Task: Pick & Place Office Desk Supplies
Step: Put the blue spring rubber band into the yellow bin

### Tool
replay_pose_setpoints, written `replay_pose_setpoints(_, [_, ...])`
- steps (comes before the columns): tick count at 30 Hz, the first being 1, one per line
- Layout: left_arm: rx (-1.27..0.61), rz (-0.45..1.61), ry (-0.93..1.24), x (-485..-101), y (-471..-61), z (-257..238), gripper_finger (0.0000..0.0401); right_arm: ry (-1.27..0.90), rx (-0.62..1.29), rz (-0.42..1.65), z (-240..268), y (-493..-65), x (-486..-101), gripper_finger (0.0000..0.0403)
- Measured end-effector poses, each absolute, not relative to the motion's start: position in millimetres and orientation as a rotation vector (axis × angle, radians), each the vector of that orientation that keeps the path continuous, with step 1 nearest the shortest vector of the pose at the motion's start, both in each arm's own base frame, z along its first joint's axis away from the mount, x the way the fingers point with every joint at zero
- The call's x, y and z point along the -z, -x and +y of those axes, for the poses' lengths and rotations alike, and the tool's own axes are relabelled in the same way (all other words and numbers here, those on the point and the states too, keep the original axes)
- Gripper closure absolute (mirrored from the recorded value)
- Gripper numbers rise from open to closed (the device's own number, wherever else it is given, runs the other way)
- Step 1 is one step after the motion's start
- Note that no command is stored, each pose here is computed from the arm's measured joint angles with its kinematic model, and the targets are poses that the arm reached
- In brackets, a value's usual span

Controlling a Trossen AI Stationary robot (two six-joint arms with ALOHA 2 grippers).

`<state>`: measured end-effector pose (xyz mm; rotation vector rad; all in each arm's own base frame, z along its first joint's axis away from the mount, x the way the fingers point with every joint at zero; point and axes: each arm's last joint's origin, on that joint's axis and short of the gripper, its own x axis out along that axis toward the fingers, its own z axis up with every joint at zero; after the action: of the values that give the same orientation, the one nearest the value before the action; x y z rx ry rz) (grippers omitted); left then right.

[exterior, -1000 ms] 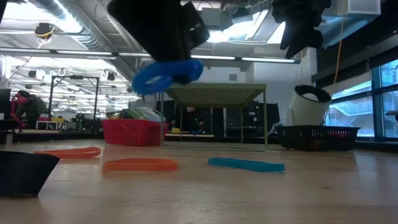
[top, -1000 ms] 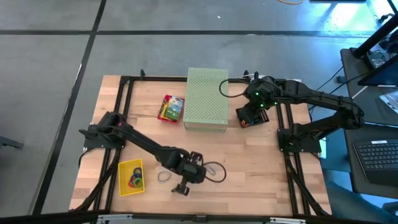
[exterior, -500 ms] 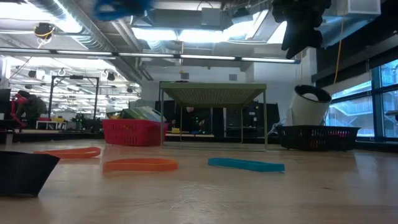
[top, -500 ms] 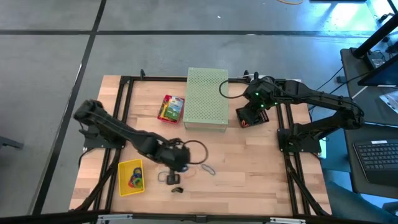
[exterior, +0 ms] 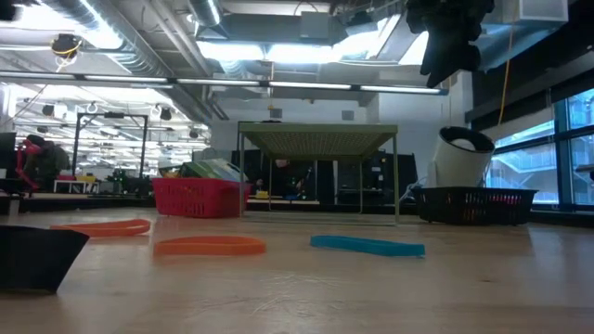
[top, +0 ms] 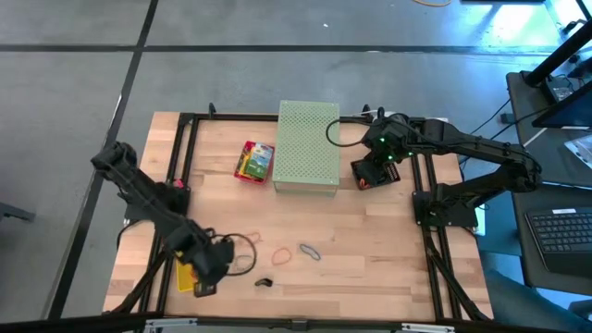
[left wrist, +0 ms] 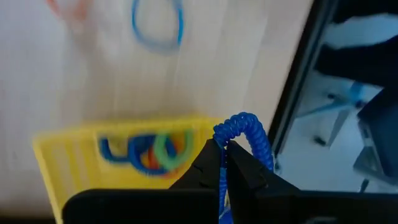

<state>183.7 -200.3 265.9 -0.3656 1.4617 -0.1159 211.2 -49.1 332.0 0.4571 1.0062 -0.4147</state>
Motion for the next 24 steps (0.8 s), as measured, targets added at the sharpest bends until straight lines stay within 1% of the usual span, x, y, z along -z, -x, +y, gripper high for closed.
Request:
replay_pose_setpoints(8, [-0.018, 1.543, 0.383, -239, -155, -210, 0.0398, -0.458, 0.415, 1.006, -49, -211, -332, 0.0206])
replay_pose_setpoints(14, [-0.092, 1.55, 0.371, -221, -151, -204, 0.0398, -0.467, 0.419, 1.005, -49, -211, -332, 0.0206])
replay_pose_setpoints(19, [-0.144, 1.572, 0.415, -202, -147, -199, 0.0398, -0.492, 0.411, 1.004, -49, -211, -332, 0.0206])
replay_pose_setpoints(24, [-0.162, 1.561, 0.44, -196, -147, -198, 0.0398, -0.505, 0.396, 1.006, -48, -211, -332, 0.0206])
